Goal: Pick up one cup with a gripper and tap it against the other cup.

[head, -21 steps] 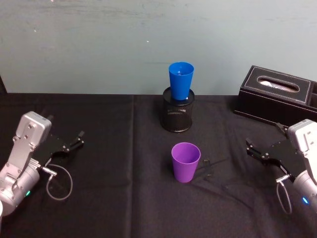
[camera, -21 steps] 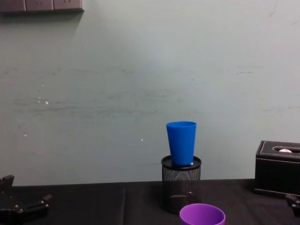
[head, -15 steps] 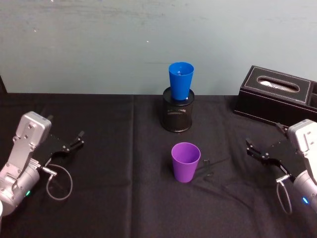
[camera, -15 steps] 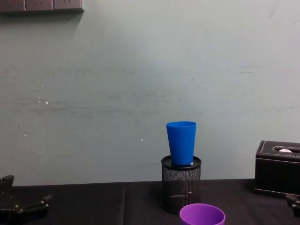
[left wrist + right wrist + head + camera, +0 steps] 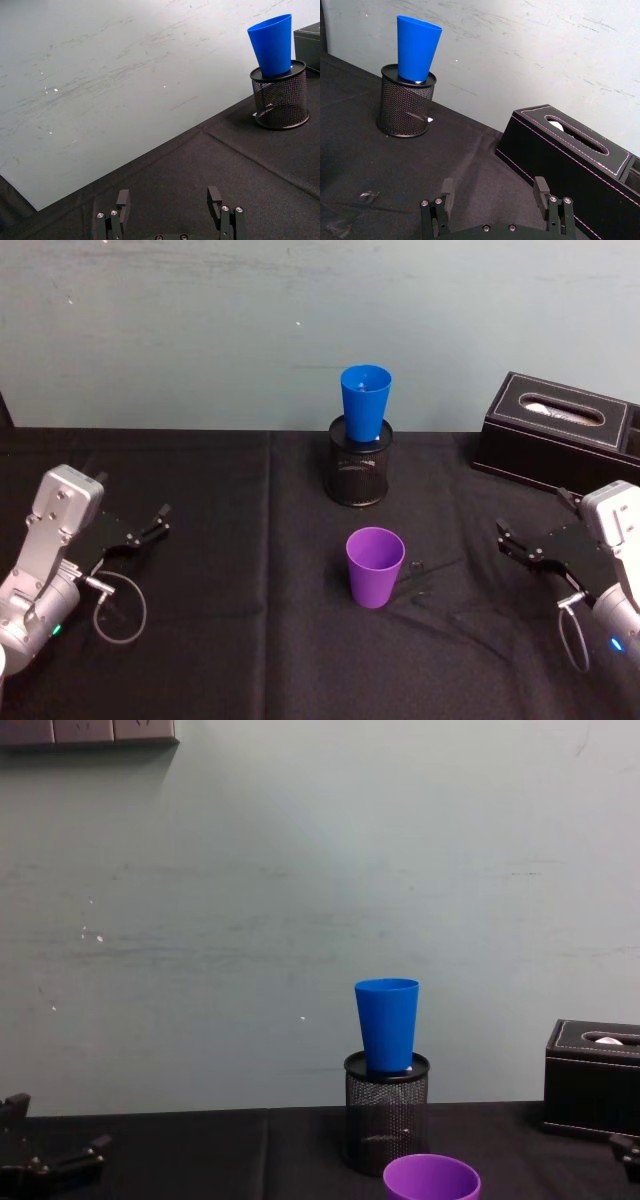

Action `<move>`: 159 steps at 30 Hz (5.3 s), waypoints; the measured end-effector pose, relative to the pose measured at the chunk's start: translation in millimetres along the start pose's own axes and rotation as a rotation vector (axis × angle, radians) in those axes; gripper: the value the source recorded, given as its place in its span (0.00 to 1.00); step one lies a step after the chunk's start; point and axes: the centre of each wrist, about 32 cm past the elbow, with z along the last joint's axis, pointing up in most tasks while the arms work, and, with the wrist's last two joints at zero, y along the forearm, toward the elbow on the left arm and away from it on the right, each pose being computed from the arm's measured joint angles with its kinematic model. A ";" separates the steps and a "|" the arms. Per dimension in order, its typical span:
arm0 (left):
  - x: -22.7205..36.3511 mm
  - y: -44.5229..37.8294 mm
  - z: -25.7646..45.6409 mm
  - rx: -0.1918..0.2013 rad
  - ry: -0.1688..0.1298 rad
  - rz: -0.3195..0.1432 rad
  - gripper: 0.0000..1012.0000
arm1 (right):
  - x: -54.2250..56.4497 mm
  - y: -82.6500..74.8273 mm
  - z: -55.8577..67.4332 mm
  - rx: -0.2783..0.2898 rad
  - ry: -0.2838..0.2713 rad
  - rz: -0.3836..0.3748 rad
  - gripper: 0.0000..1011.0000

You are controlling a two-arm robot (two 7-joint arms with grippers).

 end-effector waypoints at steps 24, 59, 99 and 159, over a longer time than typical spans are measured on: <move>0.0 0.0 0.0 0.000 0.000 0.000 1.00 | 9.9 -7.7 1.4 0.104 0.068 0.096 0.99; 0.0 0.0 0.0 0.000 0.000 0.000 1.00 | 9.2 14.2 10.7 0.034 0.181 0.687 0.99; 0.0 0.0 0.0 0.000 0.000 0.000 1.00 | -29.3 60.3 5.3 0.069 0.246 0.645 0.99; 0.0 0.0 0.0 0.000 0.000 0.000 1.00 | -28.7 60.4 4.1 0.071 0.265 0.665 0.72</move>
